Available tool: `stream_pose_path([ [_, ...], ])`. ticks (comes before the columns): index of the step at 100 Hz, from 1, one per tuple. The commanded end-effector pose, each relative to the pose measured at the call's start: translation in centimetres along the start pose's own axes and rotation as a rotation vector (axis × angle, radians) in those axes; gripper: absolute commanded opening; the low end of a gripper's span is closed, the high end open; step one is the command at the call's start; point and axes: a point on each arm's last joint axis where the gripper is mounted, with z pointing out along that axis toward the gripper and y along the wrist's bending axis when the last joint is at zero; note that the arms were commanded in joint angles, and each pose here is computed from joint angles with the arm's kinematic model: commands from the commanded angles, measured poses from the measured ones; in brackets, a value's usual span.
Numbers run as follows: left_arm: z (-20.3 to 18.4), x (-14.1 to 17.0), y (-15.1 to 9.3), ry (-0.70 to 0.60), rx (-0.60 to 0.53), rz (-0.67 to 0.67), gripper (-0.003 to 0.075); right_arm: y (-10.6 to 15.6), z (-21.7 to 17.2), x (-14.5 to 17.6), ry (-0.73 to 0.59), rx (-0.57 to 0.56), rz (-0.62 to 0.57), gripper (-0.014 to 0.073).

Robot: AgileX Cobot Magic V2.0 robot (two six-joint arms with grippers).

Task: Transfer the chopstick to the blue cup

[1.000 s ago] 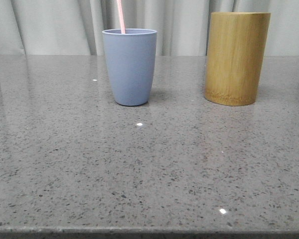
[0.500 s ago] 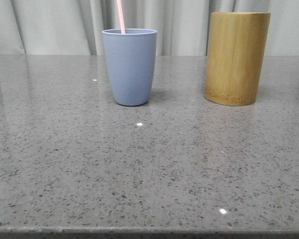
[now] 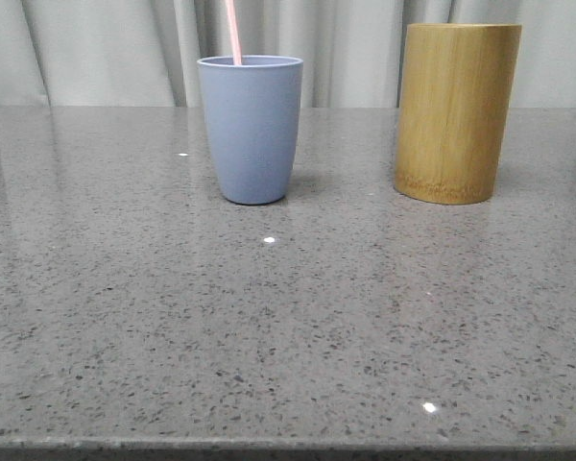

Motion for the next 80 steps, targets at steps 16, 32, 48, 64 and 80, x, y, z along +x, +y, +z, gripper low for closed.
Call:
stream_pose_path([
  [16, -2.0, 3.7, 1.2, -0.372, -0.052, 0.030, -0.0019, 0.0, -0.4, -1.3, -0.098, 0.003, -0.020, -0.0067],
  [32, -2.3, 7.9, 1.8, -0.421, -0.071, 0.099, -0.0019, 0.0, -0.4, -1.3, -0.098, 0.003, -0.020, -0.0067],
  [48, -2.5, 10.7, 2.1, -0.473, -0.076, 0.137, -0.0019, 0.0, -0.4, -1.3, -0.098, 0.003, -0.020, -0.0067],
  [64, -2.5, 11.9, 2.3, -0.495, -0.088, 0.176, -0.0019, 0.0, -0.4, -1.3, -0.098, 0.003, -0.020, -0.0067],
  [80, -2.1, 12.5, 2.5, -0.471, -0.097, 0.176, -0.0019, 0.0, -0.4, -1.3, -0.097, 0.003, -0.020, -0.0067],
])
